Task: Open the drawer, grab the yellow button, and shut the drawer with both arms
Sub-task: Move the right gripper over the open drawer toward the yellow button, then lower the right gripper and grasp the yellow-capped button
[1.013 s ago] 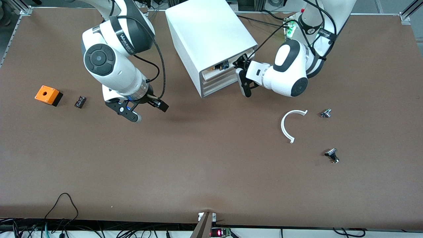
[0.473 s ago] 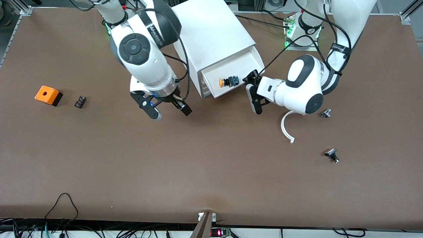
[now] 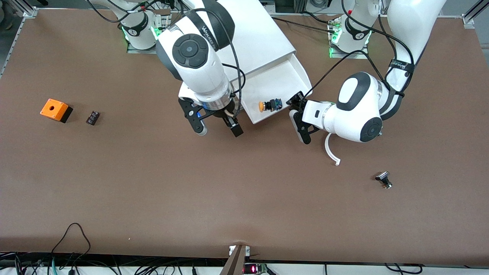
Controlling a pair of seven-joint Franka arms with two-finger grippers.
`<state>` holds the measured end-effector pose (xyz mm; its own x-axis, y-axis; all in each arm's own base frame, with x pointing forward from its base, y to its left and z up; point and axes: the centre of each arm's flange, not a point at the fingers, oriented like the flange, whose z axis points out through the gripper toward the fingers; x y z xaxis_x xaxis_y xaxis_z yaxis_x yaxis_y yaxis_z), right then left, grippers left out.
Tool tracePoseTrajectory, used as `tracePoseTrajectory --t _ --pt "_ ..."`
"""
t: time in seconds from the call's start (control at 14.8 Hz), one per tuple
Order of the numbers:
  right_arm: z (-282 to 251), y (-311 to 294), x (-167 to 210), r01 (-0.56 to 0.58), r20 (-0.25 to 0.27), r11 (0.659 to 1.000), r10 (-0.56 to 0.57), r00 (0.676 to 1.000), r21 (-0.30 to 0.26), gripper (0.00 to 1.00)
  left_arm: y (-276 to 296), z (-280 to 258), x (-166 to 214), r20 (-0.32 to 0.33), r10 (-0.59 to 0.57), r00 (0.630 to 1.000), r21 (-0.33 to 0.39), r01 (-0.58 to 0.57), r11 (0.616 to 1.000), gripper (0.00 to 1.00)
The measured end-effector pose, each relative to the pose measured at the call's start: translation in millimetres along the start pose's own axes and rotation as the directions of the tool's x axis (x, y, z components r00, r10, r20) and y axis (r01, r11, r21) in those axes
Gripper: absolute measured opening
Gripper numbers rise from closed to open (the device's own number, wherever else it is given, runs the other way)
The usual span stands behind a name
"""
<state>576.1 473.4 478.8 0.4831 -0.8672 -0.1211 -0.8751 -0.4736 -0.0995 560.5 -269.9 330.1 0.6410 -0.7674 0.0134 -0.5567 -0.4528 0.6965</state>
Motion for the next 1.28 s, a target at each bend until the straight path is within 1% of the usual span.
tracePoseTrajectory --t 0.07,0.14,0.2,0.27,0.34,0.47,0.54,0.68,0.81,0.88,1.01,1.08,1.22,1.28 --pt "3.1 -2.7 -7.2 -0.026 0.004 1.000 0.026 1.000 0.012 1.00 -0.2 -0.8 0.2 0.000 -0.013 1.000 0.000 0.013 1.000 0.44" --pt "6.5 -5.0 -15.4 -0.052 0.009 0.998 0.052 0.999 0.026 1.00 1.3 -2.9 0.4 0.005 -0.030 1.000 -0.004 0.030 1.000 0.53" --pt "10.8 -6.7 -24.3 -0.079 0.015 0.996 0.078 0.997 0.040 1.00 5.1 -7.2 0.6 0.019 -0.058 0.998 -0.014 0.059 0.998 0.57" --pt "16.1 -7.7 -35.2 -0.103 0.023 0.993 0.102 0.995 0.053 1.00 10.2 -14.0 0.4 0.043 -0.097 0.994 -0.016 0.098 0.995 0.66" --pt "23.2 -7.8 -47.4 -0.127 0.031 0.990 0.125 0.992 0.062 1.00 15.0 -22.9 -0.1 0.072 -0.145 0.987 0.002 0.145 0.989 0.79" --pt "37.9 -5.8 -72.7 -0.160 0.046 0.984 0.157 0.986 0.074 1.00 23.3 -42.4 -0.6 0.104 -0.249 0.963 0.053 0.245 0.968 0.97" --pt "45.3 -3.5 -84.6 -0.167 0.050 0.983 0.164 0.985 0.073 1.00 27.4 -52.7 -1.2 0.114 -0.299 0.948 0.081 0.291 0.953 1.00" --pt "59.0 1.0 -103.7 -0.179 0.053 0.982 0.176 0.983 0.067 1.00 33.7 -75.7 -2.5 0.112 -0.388 0.915 0.161 0.368 0.916 1.00" --pt "70.1 5.2 -119.1 -0.183 0.055 0.981 0.179 0.982 0.061 1.00 37.3 -98.4 -4.9 0.088 -0.458 0.885 0.251 0.425 0.870 1.00" --pt "76.8 9.0 -129.2 -0.176 0.054 0.983 0.173 0.983 0.054 1.00 37.6 -109.2 -7.0 0.072 -0.489 0.869 0.308 0.447 0.840 1.00" --pt "83.8 12.2 -137.1 -0.172 0.051 0.984 0.169 0.984 0.045 1.00 36.8 -116.1 -8.5 0.052 -0.520 0.853 0.369 0.467 0.803 1.00" --pt "87.8 13.0 -138.8 -0.169 0.049 0.985 0.167 0.985 0.041 0.99 36.7 -117.5 -8.7 0.042 -0.535 0.844 0.389 0.479 0.787 1.00" --pt "92.7 13.9 -141.0 -0.166 0.046 0.985 0.165 0.985 0.035 0.97 36.3 -119.2 -9.0 0.023 -0.565 0.825 0.399 0.511 0.762 1.00" --pt "93.2 14.4 -141.4 -0.166 0.045 0.986 0.164 0.985 0.033 0.93 36.3 -120.7 -9.1 0.014 -0.577 0.817 0.399 0.525 0.752 1.00"
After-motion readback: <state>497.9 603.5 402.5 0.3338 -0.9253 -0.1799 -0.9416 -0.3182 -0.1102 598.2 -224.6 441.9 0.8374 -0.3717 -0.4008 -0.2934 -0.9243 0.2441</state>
